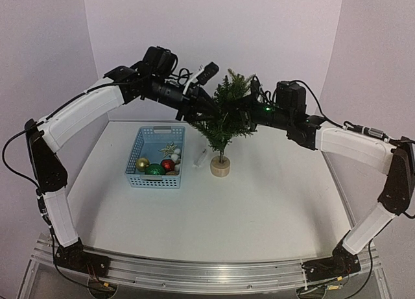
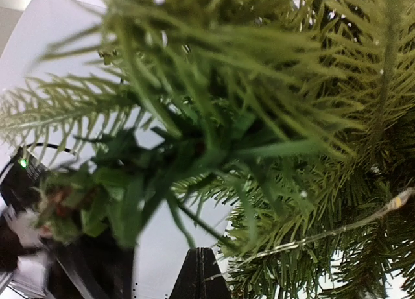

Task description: Decorate the small christmas tree

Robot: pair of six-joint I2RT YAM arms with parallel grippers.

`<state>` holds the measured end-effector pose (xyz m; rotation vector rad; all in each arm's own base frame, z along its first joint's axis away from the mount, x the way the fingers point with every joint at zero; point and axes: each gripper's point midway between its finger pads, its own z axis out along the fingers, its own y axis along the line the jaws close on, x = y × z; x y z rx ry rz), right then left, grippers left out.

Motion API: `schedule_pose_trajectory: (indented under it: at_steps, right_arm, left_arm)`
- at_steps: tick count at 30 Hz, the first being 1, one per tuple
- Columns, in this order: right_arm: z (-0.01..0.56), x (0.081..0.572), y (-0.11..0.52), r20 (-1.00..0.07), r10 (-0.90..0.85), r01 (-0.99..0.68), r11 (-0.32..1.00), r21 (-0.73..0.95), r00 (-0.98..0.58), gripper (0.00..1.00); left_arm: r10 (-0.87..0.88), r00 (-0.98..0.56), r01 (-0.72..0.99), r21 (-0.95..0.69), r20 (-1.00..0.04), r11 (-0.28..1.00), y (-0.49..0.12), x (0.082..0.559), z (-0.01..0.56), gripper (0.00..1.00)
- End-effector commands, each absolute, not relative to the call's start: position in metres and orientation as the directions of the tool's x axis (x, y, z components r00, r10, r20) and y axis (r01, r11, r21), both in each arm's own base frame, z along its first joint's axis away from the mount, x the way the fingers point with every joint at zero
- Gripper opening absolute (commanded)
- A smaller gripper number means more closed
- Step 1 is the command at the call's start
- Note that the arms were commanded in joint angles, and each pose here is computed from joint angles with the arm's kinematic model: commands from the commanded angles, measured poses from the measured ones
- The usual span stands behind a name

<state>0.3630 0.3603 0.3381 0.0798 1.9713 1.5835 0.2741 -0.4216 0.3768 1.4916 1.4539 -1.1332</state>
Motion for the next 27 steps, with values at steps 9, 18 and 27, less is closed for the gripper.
schedule_pose_trajectory:
  at_steps: [9,18,27]
  right_arm:
    - [0.364,0.36,0.365,-0.423,0.446,-0.36,0.224,0.906,-0.789,0.0]
    - [0.365,0.361,0.373,-0.424,0.434,-0.372,0.204,0.906,-0.795,0.0]
    - [0.358,0.361,0.369,-0.438,0.439,-0.375,0.226,0.899,-0.784,0.0]
  left_arm:
    - [0.379,-0.027,0.999,-0.01,-0.925,0.047,-0.435,0.296,0.33,0.41]
    - [0.347,-0.067,0.998,-0.066,-0.936,0.015,-0.441,0.288,0.334,0.24]
    - [0.389,-0.079,0.997,-0.08,-0.918,0.014,-0.43,0.279,0.347,0.0]
